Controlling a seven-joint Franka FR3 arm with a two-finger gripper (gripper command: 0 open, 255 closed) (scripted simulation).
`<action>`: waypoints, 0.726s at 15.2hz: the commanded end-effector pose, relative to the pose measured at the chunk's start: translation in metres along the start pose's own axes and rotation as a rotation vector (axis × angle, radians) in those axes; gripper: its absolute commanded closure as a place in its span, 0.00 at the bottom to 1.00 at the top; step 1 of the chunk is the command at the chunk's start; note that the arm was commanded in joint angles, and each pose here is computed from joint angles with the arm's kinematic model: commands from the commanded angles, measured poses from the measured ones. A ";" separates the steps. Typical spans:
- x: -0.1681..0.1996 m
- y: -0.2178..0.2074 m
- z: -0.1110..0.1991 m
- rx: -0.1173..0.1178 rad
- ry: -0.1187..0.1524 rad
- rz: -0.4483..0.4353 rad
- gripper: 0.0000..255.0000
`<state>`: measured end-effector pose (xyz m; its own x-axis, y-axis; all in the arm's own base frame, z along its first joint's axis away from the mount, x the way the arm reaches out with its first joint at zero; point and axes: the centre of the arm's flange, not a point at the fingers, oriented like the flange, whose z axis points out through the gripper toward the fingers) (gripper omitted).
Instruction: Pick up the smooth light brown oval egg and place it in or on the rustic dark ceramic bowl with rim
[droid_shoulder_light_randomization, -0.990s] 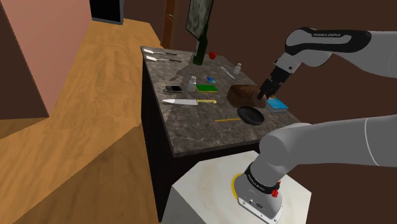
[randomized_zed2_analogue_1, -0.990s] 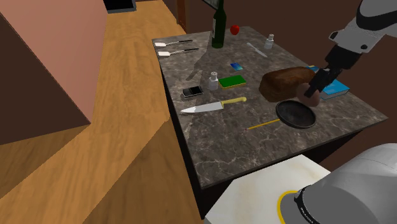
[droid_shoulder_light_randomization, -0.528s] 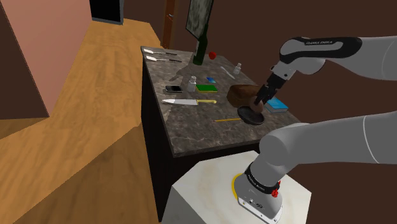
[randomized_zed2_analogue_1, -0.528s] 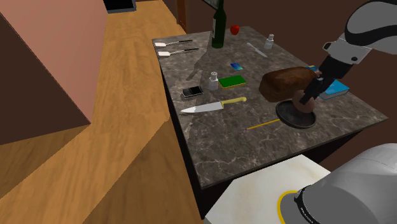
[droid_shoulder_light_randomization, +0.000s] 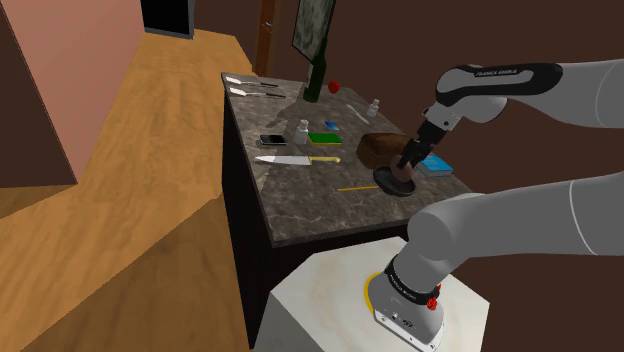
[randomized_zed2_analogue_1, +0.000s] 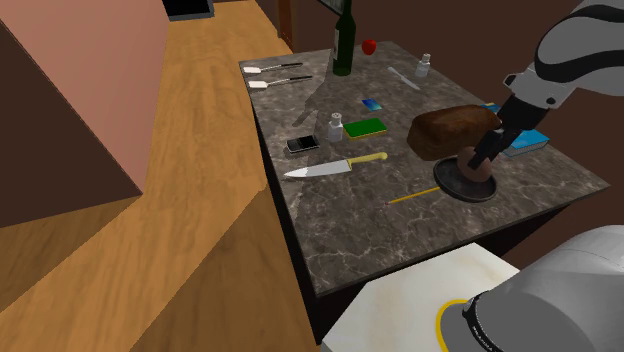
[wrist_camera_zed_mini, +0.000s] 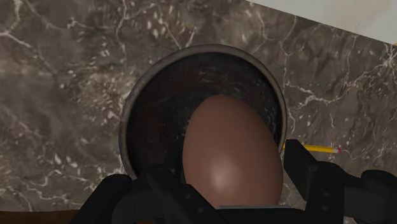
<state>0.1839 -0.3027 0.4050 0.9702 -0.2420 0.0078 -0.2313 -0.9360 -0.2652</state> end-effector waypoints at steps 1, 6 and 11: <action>0.000 0.000 0.000 0.000 0.000 0.000 1.00; 0.000 0.000 0.000 0.000 0.000 0.000 0.00; 0.000 0.000 -0.040 0.000 0.000 0.000 0.00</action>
<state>0.1852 -0.3134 0.4301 0.9702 -0.2423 0.0089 -0.2314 -0.9363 -0.2644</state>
